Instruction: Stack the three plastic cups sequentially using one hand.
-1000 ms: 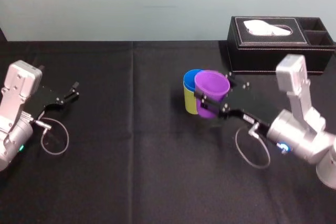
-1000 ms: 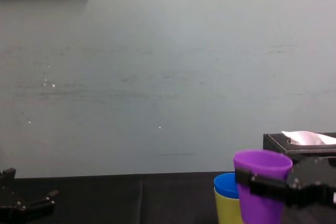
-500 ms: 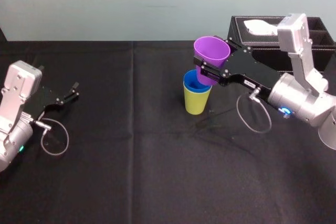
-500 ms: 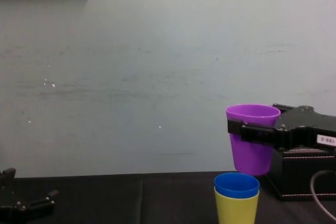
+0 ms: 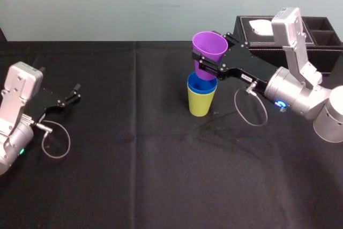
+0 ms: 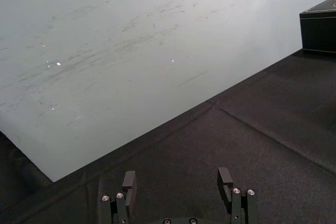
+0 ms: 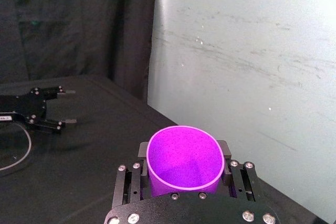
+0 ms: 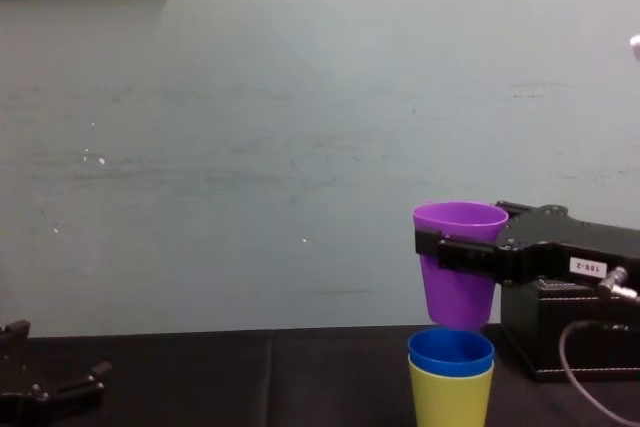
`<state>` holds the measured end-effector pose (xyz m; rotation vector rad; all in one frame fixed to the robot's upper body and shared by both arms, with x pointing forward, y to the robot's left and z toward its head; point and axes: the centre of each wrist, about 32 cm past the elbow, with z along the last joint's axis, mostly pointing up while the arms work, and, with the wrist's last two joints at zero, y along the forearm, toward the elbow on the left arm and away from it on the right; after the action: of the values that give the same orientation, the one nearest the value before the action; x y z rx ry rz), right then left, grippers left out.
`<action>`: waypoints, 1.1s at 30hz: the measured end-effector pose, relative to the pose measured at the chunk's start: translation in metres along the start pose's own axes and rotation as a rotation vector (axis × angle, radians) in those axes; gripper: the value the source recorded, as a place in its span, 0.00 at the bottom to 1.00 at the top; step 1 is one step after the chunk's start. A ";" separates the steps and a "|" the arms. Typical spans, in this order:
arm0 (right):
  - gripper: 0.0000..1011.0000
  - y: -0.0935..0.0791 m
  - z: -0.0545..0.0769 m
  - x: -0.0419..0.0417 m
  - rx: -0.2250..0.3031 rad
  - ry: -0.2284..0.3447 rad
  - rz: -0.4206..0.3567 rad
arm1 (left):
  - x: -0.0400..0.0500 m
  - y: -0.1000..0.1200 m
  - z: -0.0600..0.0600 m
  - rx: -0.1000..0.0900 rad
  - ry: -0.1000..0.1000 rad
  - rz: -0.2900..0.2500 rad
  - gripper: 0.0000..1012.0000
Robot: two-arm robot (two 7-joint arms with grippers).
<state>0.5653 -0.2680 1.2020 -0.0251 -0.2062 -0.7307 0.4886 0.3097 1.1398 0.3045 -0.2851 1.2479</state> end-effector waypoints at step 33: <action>0.73 0.007 -0.036 -0.0047 -0.042 0.039 0.018 | 0.0000 0.000 0.000 0.000 0.000 0.000 1.00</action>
<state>0.5731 -0.2629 1.1663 -0.0526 -0.1535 -0.7172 0.4886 0.3097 1.1398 0.3045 -0.2851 1.2479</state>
